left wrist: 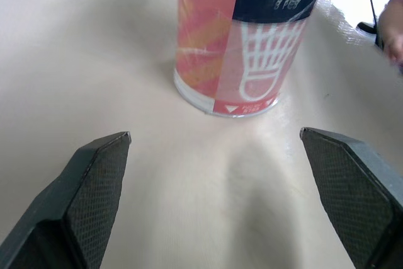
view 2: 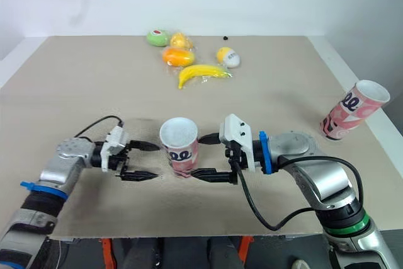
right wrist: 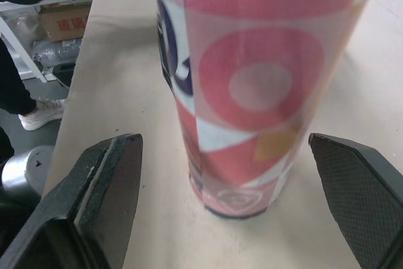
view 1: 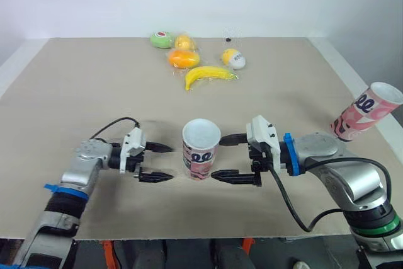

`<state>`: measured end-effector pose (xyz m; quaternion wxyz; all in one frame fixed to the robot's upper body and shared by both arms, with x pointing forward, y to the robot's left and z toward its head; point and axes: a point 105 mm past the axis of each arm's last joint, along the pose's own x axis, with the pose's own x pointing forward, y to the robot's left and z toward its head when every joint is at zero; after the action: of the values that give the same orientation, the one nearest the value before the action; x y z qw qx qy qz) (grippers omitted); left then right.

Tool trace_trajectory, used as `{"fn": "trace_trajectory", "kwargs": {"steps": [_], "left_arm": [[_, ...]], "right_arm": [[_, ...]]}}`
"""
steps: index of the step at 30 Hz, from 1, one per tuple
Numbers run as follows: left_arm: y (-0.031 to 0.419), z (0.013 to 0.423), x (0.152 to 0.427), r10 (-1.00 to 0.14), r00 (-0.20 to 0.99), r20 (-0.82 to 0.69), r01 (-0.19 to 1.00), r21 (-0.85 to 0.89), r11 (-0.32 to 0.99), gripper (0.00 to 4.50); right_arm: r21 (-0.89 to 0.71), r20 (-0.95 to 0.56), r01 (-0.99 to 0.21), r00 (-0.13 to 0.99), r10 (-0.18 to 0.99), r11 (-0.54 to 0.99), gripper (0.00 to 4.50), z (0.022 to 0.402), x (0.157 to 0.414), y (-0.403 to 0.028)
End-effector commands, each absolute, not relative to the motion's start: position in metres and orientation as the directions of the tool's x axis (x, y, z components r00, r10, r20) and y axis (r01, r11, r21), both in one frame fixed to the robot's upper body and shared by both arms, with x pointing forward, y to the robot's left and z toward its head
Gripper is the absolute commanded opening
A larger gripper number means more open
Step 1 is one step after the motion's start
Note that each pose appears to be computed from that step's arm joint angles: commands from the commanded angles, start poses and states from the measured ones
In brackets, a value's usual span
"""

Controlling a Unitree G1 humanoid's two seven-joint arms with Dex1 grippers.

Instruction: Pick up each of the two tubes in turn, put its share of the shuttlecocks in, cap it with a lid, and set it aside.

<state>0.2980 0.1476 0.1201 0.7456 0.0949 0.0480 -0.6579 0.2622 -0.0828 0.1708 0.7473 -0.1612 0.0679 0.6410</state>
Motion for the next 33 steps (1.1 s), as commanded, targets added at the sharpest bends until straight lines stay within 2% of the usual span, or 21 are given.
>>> {"fn": "trace_trajectory", "kwargs": {"steps": [1,5,9,22,31,33], "left_arm": [[0.154,0.174,0.291,-0.987,0.151,-0.053,0.983,0.111,0.144,4.48],[0.155,0.217,0.280,-0.987,0.154,0.038,0.980,0.119,0.157,4.48],[0.158,0.227,0.274,-0.985,0.169,0.033,0.977,0.126,0.172,4.48],[0.153,0.213,0.270,-0.985,0.169,-0.029,0.980,0.114,0.165,4.48],[0.150,0.202,0.272,-0.986,0.148,-0.078,0.984,0.110,0.139,4.48],[0.149,0.200,0.273,-0.987,0.141,-0.080,0.985,0.112,0.132,4.50]], "right_arm": [[-0.194,-0.285,-0.975,0.160,0.945,0.106,4.50,0.179,0.263,-0.078],[-0.198,-0.276,-0.977,0.136,0.951,0.082,4.50,0.178,0.266,-0.070],[-0.201,-0.269,-0.978,0.117,0.956,0.063,4.50,0.178,0.269,-0.064],[-0.226,-0.242,-0.974,0.079,0.967,0.023,4.50,0.178,0.285,-0.042],[-0.201,-0.251,-0.979,0.009,0.968,-0.043,4.50,0.170,0.281,-0.033],[-0.200,-0.249,-0.979,0.006,0.969,-0.045,3.98,0.170,0.280,-0.032]]}}
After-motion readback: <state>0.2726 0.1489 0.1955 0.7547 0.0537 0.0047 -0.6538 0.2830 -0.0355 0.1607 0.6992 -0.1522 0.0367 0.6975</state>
